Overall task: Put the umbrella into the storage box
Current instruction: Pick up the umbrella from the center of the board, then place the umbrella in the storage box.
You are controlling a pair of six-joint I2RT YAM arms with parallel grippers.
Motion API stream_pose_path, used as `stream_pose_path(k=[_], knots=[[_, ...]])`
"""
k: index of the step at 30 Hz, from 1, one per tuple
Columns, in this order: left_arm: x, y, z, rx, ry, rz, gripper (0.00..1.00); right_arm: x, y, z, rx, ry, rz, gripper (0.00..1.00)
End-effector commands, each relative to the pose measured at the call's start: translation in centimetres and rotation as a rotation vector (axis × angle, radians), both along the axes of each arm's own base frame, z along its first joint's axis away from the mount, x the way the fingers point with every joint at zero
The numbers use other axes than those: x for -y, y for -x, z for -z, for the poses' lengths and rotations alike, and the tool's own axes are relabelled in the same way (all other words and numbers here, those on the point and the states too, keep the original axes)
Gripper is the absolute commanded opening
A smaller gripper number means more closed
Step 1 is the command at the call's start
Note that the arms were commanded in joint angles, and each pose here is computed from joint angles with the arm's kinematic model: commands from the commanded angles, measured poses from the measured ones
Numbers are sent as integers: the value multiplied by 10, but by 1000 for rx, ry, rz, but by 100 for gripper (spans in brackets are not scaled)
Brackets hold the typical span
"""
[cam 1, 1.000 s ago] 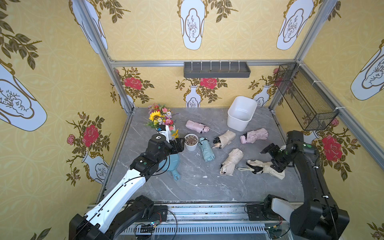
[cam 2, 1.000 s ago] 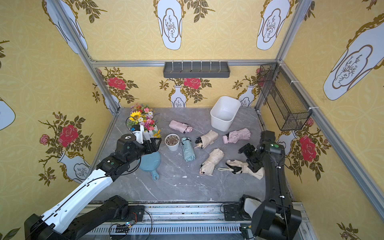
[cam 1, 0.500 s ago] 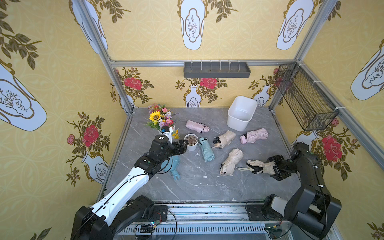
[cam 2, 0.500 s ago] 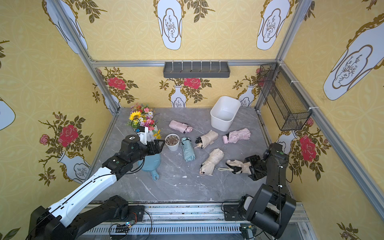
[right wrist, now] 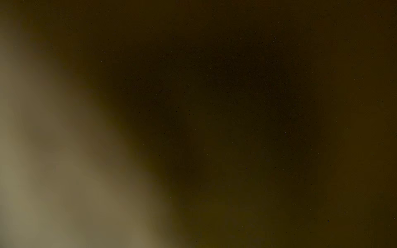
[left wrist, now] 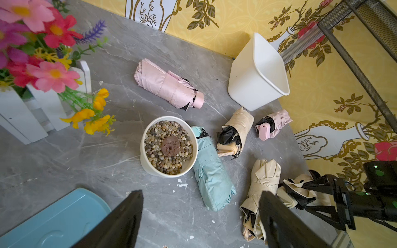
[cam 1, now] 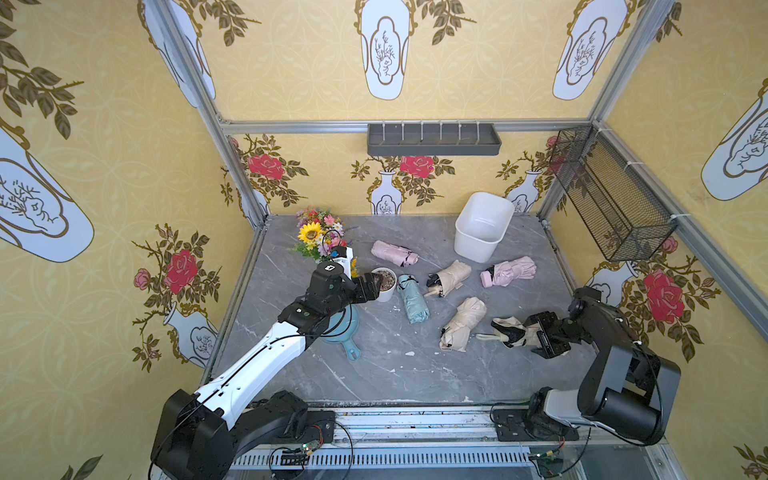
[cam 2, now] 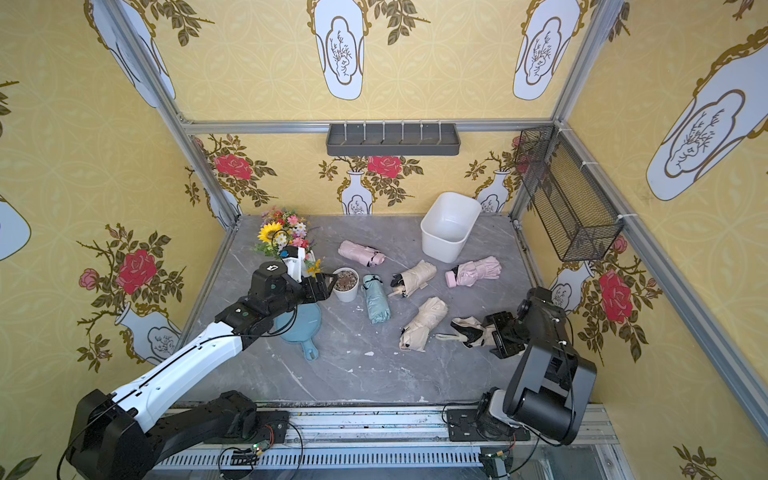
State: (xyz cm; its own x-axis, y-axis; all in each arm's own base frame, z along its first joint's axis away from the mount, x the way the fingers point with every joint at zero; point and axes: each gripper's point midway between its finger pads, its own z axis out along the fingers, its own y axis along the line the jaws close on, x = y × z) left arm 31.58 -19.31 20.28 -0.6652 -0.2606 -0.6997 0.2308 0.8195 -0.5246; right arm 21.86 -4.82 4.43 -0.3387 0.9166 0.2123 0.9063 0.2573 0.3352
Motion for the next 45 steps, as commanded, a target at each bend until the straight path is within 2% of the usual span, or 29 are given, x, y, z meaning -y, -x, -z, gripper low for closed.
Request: stream_pose_path(k=[1, 5, 8, 14, 20, 25, 35, 45], knots=[[5, -5, -4, 14, 10, 0, 89, 15, 8, 6, -48, 97, -35, 63], [19, -6, -5, 13, 11, 19, 89, 12, 2, 11, -27, 81, -61, 44], [35, -4, -10, 21, 8, 60, 89, 10, -8, 0, 3, 130, -123, 32], [54, 2, -17, 26, 13, 111, 89, 4, -17, -38, 78, 187, -219, 26], [49, 5, -23, 38, 9, 103, 90, 3, -22, -72, 156, 222, -266, 20], [44, 8, -27, 50, -1, 96, 90, -4, -39, -104, 247, 267, -333, 16], [47, 3, -30, 52, -37, 112, 91, -60, -120, -180, 405, 397, -605, 16], [53, -1, -31, 51, -47, 134, 92, -73, -238, -236, 546, 500, -676, 16]])
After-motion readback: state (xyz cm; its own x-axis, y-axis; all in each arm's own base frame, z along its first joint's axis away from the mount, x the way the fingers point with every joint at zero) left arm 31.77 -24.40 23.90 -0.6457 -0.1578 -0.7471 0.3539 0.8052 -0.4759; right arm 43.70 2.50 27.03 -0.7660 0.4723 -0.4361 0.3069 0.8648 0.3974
